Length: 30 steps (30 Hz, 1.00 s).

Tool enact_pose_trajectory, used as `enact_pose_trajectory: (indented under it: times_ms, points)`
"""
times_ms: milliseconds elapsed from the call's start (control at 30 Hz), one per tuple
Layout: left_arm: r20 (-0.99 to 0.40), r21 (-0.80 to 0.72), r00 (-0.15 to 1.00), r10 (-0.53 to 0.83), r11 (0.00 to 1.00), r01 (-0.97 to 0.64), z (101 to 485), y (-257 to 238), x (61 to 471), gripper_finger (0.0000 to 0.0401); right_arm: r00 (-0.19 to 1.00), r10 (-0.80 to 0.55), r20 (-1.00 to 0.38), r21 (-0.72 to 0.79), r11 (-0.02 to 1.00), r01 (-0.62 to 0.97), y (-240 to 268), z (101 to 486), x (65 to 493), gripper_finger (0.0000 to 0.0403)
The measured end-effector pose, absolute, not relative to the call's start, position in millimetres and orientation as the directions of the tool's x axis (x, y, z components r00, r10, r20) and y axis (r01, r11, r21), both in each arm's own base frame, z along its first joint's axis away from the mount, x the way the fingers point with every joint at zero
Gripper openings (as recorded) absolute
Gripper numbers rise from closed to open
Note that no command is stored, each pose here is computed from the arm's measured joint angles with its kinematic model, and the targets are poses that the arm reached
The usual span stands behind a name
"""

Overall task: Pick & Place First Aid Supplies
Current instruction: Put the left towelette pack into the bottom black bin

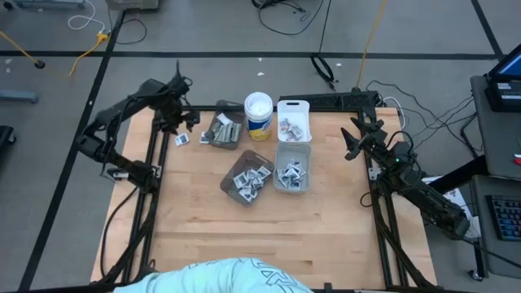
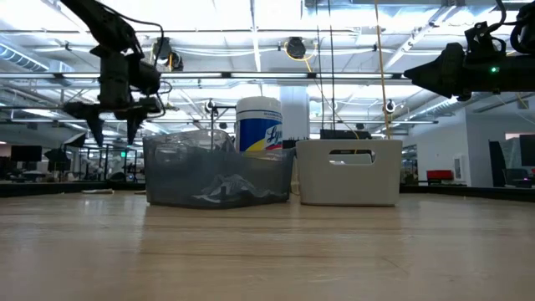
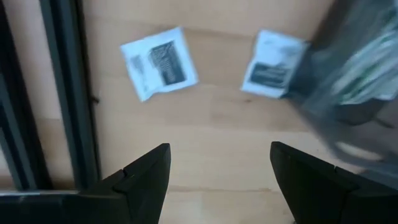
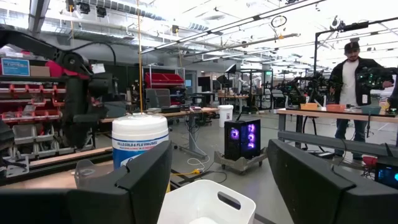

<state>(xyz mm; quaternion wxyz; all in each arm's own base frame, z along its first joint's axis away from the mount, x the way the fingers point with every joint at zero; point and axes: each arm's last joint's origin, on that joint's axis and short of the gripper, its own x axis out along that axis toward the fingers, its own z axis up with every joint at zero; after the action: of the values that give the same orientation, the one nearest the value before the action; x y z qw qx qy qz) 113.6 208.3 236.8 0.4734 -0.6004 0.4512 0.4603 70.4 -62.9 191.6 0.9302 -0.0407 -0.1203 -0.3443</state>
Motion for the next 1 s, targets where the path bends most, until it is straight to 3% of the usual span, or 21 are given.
enact_pose_trajectory:
  times_ms: [267,567,1000]
  points:
    - [-0.981,-0.059,0.084,-0.174,-0.14,-0.988,200,201,110,0.0268,0.734,-0.631,0.252,0.007,0.76,0.65,-63,192,70,0.0263]
    - [-0.982,-0.068,0.082,-0.172,-0.085,-0.994,169,220,117,0.0268,0.734,-0.631,0.252,0.007,0.76,0.65,-63,192,70,0.0263]
    - [-0.975,0.055,-0.019,-0.223,-0.158,-0.986,140,229,115,0.0269,0.734,-0.631,0.252,0.007,0.76,0.65,-63,192,70,0.0263]
